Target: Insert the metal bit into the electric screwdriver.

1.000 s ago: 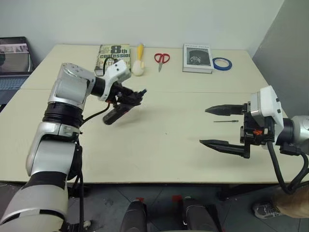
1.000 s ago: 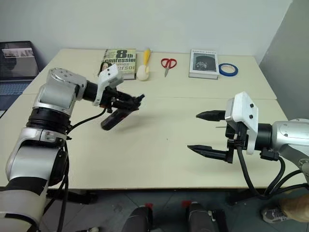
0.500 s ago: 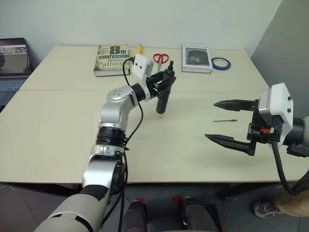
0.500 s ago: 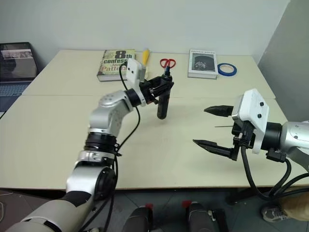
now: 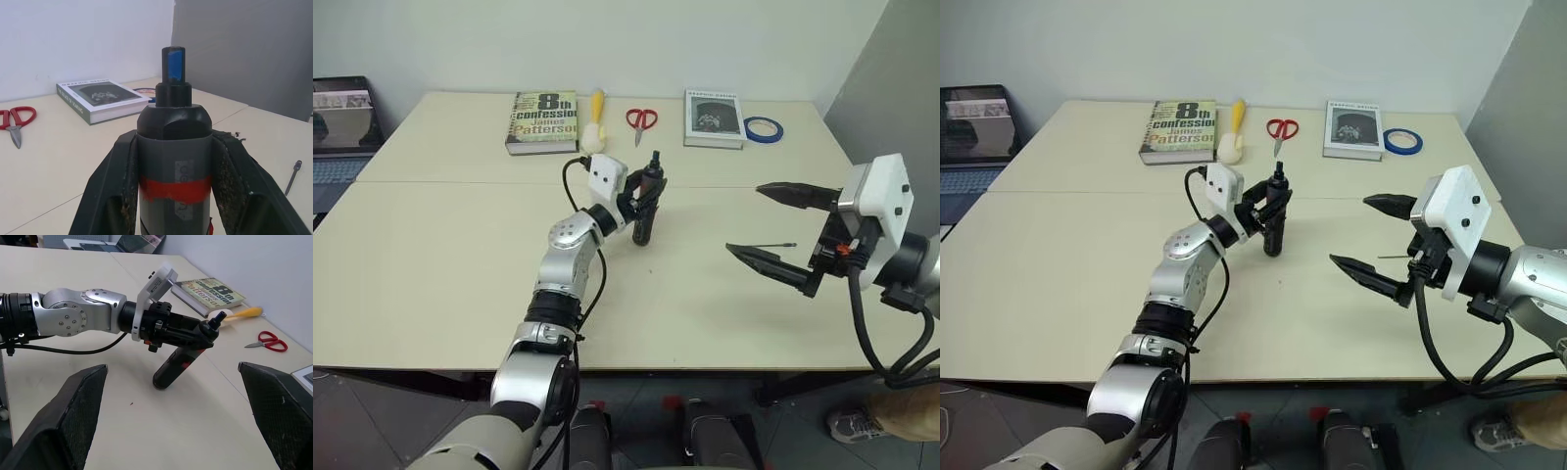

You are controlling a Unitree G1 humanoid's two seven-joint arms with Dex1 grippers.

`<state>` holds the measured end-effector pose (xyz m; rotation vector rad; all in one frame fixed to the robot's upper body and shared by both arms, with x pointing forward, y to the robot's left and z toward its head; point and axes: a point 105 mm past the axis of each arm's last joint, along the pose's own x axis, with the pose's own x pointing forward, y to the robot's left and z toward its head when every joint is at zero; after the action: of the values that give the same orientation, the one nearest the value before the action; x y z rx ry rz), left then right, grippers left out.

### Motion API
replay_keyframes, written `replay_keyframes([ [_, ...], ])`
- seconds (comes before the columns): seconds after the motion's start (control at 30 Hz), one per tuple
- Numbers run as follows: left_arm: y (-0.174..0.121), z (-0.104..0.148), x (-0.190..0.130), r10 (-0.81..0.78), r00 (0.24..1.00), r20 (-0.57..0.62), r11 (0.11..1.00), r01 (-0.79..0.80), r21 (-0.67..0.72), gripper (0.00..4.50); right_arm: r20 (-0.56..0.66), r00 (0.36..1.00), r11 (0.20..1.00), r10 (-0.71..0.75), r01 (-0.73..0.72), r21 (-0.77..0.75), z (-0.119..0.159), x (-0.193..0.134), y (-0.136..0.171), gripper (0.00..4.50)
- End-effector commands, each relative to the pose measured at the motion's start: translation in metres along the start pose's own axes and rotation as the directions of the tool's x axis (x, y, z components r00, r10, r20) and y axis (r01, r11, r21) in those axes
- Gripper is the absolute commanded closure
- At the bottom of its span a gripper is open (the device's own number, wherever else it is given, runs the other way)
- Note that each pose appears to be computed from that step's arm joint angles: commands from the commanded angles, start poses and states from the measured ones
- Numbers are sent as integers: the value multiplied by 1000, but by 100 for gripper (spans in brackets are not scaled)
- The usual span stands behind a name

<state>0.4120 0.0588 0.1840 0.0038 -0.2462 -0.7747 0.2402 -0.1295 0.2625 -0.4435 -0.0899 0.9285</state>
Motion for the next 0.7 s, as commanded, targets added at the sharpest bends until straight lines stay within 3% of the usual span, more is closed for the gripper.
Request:
replay_keyframes([
  [0.03, -7, 10, 0, -26, 999, 38, 999, 24, 36, 285, 30, 999, 999, -13, 14, -46, 10, -3, -1, 0],
  [0.37, 9, 14, -27, 39, 999, 24, 998, -40, 58, 285, 21, 1000, 998, 10, -9, -62, 8, -3, 0, 0],
  [0.7, 8, 18, -36, 32, 999, 18, 998, -33, 54, 285, 8, 999, 997, 45, -45, -66, 4, -3, 2, 0],
])
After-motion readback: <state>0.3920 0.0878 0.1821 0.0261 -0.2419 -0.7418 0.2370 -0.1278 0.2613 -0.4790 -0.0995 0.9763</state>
